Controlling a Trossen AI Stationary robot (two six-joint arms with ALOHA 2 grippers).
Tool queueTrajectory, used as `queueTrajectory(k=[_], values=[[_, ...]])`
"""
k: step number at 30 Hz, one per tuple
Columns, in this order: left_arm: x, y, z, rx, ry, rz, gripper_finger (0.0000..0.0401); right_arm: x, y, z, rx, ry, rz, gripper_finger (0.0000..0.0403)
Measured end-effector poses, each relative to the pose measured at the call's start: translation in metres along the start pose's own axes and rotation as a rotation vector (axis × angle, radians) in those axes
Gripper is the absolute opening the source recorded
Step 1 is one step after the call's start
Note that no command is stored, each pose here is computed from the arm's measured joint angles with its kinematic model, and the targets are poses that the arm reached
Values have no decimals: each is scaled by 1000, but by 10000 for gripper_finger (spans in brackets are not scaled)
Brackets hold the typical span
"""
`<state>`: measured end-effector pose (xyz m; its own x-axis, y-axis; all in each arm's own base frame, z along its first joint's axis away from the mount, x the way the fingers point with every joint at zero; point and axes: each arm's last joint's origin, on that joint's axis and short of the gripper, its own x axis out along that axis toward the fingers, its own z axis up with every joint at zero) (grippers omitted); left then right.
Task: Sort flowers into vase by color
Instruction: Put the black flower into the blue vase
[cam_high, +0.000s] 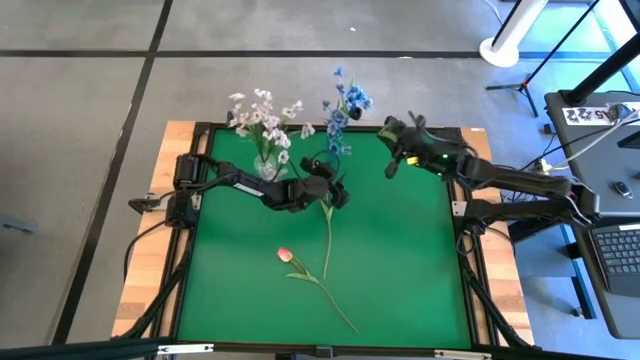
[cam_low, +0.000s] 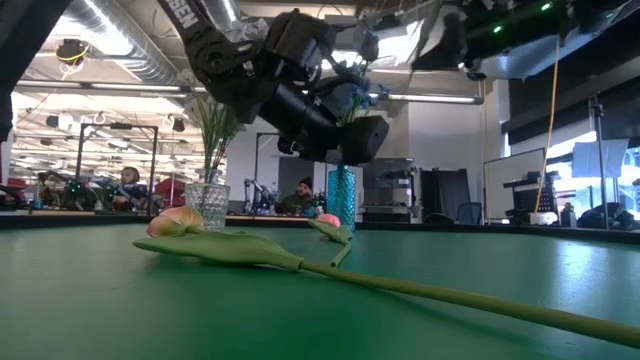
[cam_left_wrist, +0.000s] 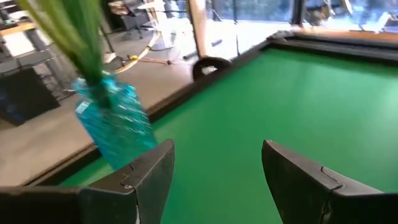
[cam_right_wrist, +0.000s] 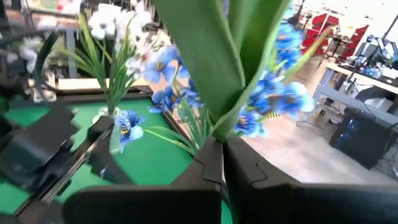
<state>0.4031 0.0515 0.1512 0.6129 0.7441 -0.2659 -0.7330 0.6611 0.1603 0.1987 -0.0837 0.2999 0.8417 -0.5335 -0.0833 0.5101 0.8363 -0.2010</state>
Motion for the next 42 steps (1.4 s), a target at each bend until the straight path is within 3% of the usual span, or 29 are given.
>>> queueTrajectory(k=[3, 6, 13, 25, 42], values=[[-18, -13, 5, 7, -15, -53, 236, -18, -3, 5, 63, 2, 37, 0], [-41, -25, 20, -14, -57, -135, 236, -31, -2, 7, 145, 5, 153, 0], [-80, -37, 65, -122, -141, -464, 236, -41, 26, 10, 213, 13, 441, 0], [-79, -33, 69, -199, -98, -548, 236, -53, 70, 16, 186, -2, 574, 0], [-81, -35, 73, -227, -133, -588, 187, -32, 91, 4, 188, 61, 648, 0]])
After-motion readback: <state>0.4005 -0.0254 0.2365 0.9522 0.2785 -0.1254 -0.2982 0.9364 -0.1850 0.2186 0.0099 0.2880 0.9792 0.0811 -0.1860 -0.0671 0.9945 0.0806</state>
